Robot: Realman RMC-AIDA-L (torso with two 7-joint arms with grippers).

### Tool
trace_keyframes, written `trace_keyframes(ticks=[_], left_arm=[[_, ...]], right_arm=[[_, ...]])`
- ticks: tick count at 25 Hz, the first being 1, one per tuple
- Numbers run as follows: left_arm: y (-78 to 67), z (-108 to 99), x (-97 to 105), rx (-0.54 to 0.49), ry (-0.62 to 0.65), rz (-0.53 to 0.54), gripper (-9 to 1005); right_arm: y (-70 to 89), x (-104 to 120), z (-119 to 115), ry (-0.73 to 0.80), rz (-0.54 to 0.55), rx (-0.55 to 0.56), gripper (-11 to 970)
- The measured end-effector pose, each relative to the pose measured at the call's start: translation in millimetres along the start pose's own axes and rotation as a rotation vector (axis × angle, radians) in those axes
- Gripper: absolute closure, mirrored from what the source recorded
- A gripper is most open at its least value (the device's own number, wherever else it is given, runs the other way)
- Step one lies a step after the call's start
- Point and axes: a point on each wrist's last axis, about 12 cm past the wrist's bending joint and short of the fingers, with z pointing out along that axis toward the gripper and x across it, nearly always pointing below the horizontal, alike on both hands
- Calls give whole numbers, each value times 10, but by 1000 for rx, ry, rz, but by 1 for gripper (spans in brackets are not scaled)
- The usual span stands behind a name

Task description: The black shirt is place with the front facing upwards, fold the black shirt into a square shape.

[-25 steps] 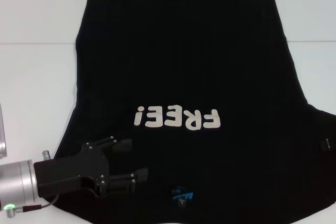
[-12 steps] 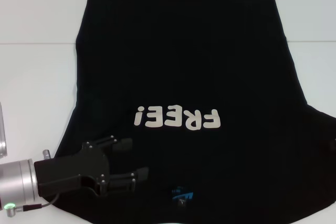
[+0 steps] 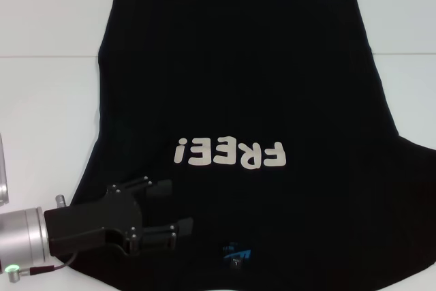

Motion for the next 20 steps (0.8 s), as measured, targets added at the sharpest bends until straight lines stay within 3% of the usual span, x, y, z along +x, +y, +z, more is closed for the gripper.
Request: trace_keyframes(ticks=[6,14,20], left_arm=[[-6,-4,6,2,0,-3,141],[-16,-9,10,9,4,-15,141],[-22,-14,5,15,2,-14,141]], right_arm=[[-67,5,-64,-15,21,11,929],[-210,-30,-373,-98,57,42,928],[-138,-131,-478,-133,32,6,929]])
